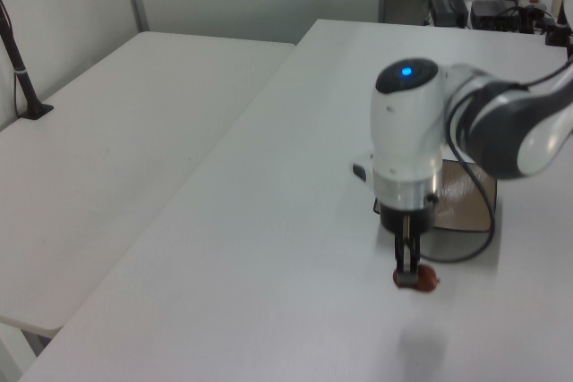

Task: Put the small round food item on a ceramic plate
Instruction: 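Lift the food item and carry it over the brown square plate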

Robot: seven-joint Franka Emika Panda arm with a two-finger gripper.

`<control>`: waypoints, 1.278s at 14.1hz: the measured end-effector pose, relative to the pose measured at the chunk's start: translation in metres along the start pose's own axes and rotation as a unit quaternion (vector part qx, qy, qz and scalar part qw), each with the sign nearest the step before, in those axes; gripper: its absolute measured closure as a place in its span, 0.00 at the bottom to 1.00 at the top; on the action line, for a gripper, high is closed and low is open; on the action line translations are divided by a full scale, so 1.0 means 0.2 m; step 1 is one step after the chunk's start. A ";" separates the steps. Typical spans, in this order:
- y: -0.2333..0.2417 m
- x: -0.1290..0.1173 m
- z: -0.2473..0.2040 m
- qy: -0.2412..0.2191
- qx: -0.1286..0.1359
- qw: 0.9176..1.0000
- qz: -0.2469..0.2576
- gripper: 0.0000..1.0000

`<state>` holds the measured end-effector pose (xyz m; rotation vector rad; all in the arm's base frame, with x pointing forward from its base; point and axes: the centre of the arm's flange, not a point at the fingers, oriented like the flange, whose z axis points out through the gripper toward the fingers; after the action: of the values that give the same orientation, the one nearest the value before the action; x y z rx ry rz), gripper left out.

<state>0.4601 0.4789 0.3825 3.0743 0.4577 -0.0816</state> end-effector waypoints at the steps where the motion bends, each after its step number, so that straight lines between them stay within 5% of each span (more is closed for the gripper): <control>1: 0.07 0.01 -0.03 -0.004 -0.010 1.000 0.001 0.87; 8: 0.83 0.24 -0.14 -0.004 -0.058 0.995 0.080 0.86; 18: 1.16 0.09 0.14 -0.080 -0.088 0.990 0.076 0.81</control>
<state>0.5443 0.2605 0.3590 2.8877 0.2096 -0.2662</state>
